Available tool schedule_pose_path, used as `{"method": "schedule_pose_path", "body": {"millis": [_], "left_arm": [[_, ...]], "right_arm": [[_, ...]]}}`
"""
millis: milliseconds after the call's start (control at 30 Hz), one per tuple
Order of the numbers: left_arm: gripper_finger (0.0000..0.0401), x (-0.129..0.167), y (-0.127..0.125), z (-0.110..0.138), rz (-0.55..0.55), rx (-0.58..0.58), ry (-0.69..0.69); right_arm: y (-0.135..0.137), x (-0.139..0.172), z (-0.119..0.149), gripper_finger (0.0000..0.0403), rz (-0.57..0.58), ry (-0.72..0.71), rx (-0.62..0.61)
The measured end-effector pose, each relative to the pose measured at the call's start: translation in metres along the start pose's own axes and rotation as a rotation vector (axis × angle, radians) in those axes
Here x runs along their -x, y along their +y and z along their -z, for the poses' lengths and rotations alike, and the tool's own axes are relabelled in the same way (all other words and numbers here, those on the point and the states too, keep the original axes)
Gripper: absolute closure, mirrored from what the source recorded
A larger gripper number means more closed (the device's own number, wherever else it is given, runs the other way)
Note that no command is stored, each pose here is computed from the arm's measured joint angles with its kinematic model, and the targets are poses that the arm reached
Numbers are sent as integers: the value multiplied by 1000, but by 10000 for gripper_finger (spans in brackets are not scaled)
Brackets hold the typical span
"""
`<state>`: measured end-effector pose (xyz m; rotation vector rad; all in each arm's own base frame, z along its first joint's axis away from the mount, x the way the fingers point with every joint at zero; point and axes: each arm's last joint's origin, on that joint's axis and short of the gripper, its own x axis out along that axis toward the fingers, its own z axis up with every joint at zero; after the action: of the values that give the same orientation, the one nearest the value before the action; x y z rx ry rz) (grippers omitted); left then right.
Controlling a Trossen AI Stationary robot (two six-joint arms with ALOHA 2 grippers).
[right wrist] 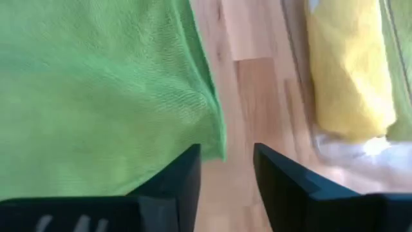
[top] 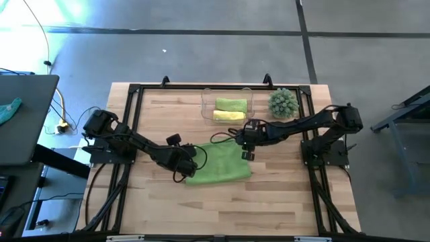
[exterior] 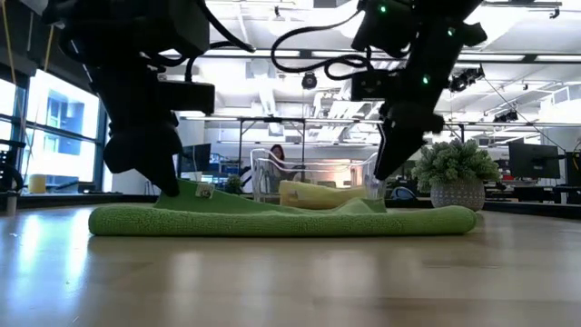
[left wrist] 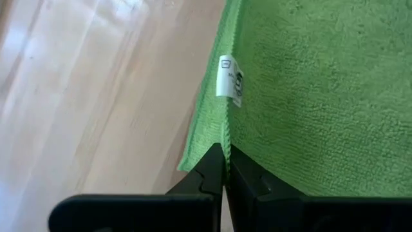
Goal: Roll microfiber towels into tight, uniform cylinder then place into a basket
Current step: Fold the green microfiber towel
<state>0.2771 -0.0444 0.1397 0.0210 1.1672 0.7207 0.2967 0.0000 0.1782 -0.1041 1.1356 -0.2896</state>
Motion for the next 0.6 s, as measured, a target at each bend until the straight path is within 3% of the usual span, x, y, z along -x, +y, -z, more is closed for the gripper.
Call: {"method": "schedule_pose_path", "body": {"millis": [200, 600], "left_arm": [[401, 0, 0, 0, 0, 5, 2], [391, 0, 2, 2, -23, 38, 13]], "right_arm": [[19, 1, -1, 255, -197, -10, -137], [51, -23, 14, 265, -134, 20, -106]]}}
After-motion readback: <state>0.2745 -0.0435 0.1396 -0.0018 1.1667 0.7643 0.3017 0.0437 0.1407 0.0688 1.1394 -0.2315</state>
